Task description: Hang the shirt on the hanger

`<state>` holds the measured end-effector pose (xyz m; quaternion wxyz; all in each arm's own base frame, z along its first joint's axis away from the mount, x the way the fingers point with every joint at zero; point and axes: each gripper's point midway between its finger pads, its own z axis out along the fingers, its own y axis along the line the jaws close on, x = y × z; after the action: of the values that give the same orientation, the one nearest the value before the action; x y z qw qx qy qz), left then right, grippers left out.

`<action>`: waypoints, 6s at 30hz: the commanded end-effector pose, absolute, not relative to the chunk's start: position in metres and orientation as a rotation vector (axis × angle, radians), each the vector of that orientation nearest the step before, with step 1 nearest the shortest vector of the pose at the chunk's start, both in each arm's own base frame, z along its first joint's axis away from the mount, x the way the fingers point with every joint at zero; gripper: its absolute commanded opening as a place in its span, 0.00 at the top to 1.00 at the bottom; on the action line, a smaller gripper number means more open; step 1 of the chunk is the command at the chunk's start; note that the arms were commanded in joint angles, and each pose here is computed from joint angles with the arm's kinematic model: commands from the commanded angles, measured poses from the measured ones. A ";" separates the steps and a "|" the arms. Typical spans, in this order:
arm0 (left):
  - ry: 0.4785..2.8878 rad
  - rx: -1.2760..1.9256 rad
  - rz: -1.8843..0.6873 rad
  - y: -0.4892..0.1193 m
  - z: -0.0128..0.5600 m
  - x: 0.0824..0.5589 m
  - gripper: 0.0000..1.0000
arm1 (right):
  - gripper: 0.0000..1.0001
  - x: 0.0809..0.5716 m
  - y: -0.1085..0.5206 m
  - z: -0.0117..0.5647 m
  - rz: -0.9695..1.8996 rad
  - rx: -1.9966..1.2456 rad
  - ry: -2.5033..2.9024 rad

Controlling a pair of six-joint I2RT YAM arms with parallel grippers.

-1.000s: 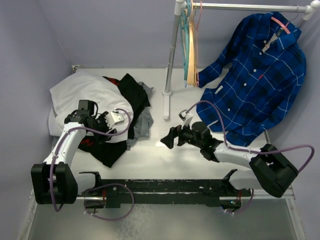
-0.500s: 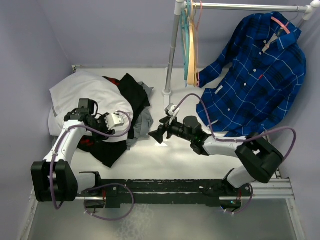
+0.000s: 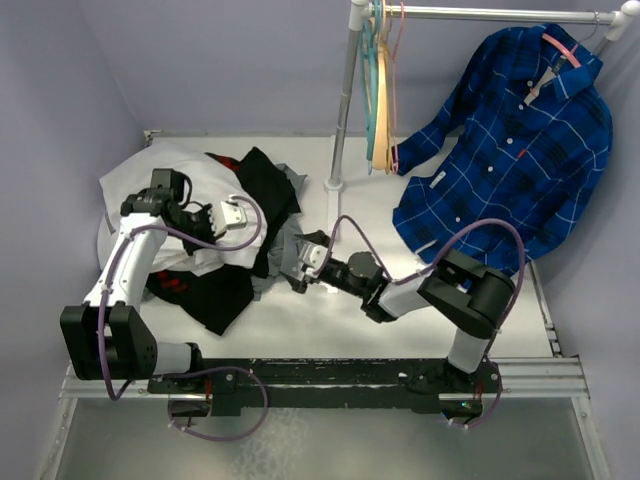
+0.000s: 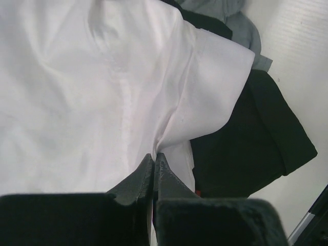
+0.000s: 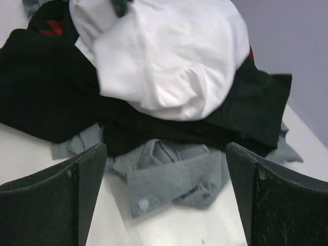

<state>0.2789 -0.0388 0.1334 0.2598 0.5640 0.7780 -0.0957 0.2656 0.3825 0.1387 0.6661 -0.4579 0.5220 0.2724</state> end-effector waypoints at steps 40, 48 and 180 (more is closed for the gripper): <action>1.965 1.617 -0.232 -0.047 0.190 0.295 1.00 | 0.75 0.316 0.516 0.163 0.150 -1.086 0.815; 1.927 1.525 -0.136 -0.046 0.223 0.305 0.03 | 1.00 0.336 0.486 0.197 0.146 -1.007 0.856; 1.971 1.285 0.115 -0.149 0.149 0.491 0.95 | 1.00 0.236 0.249 0.122 0.918 0.243 1.843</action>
<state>0.4275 -0.1941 0.1172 0.3383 0.5466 0.7611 -0.0867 0.2259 0.2571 0.1315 0.5081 0.0560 0.7692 0.3833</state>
